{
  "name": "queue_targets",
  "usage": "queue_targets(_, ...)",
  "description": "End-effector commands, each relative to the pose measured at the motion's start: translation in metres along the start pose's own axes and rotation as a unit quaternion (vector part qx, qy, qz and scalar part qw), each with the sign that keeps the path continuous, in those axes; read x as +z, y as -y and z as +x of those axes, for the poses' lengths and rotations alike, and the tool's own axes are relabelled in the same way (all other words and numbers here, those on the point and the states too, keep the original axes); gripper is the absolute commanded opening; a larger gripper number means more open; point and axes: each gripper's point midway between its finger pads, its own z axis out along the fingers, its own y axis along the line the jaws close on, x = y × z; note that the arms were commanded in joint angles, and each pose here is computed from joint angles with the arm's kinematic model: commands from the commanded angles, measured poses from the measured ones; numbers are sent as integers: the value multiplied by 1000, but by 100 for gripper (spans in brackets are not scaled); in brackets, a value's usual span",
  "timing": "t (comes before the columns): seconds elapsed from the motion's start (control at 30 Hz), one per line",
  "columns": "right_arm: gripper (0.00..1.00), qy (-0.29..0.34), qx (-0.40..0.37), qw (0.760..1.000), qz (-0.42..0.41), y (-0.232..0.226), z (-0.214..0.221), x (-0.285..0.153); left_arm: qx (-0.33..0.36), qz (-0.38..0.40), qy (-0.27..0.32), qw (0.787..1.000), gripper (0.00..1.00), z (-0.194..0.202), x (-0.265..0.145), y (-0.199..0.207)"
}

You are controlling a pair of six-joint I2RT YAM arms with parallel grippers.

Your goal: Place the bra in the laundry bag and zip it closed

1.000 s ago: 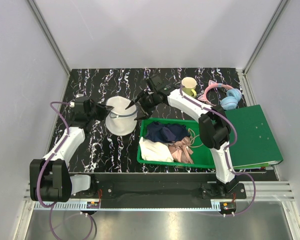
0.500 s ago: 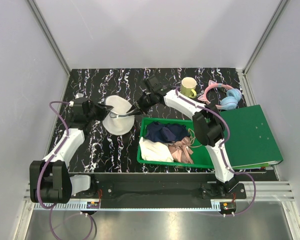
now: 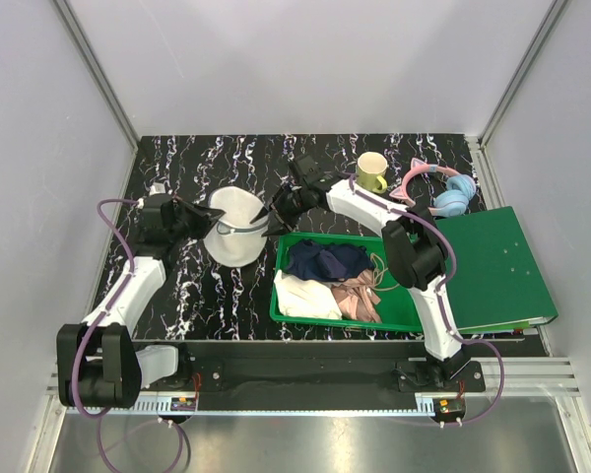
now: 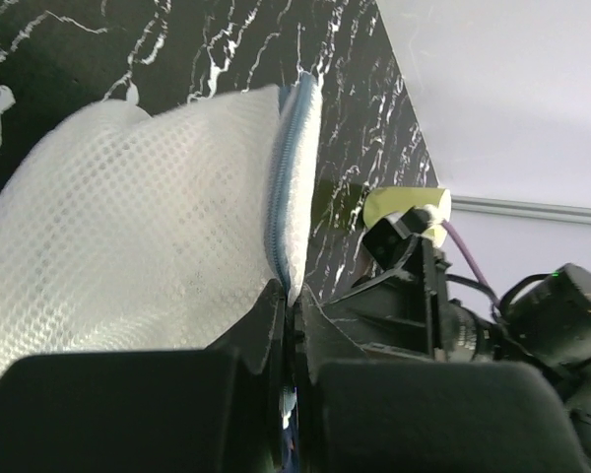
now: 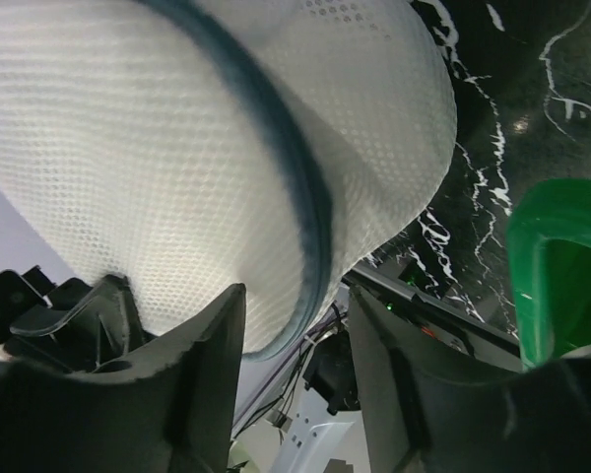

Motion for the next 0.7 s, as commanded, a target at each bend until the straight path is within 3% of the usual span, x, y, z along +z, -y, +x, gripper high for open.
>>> queue_targets(0.0, 57, 3, -32, 999, -34, -19, 12, -25, -4, 55, -8, 998, 0, -1, -1, 29)
queue_targets(0.2, 56, 2, -35, 998, -54, -37, 5, -19, -7, 64, -14, 998, 0, 2, -7, 32)
queue_targets(0.23, 39, 7, -34, 998, -53, -36, -1, -16, -5, 65, -20, 998, 0, 5, -7, 32)
queue_targets(0.3, 15, 9, -35, 997, -62, -43, -5, -20, 8, 69, -31, 997, 0, 10, -10, 31)
queue_targets(0.33, 0, 13, -28, 997, -64, -44, -10, -24, 45, 65, -32, 996, 9, 10, -10, 28)
queue_targets(0.37, 0, 15, -26, 997, -65, -44, -13, -27, 63, 37, -44, 996, 23, 12, -14, 23)
queue_targets(0.4, 0, 18, -24, 997, -65, -43, -15, -29, 85, 9, -36, 996, 53, 8, -16, 16)
queue_targets(0.5, 0, 25, -17, 998, -63, -38, -22, -35, 183, -55, -24, 981, 67, 1, -35, 6)
queue_targets(0.57, 0, 26, -12, 998, -62, -36, -26, -36, 228, -62, -24, 971, 67, 4, -50, 11)
queue_targets(0.67, 0, 23, -14, 998, -65, -39, -27, -35, 248, -55, -38, 966, 46, 16, -61, 17)
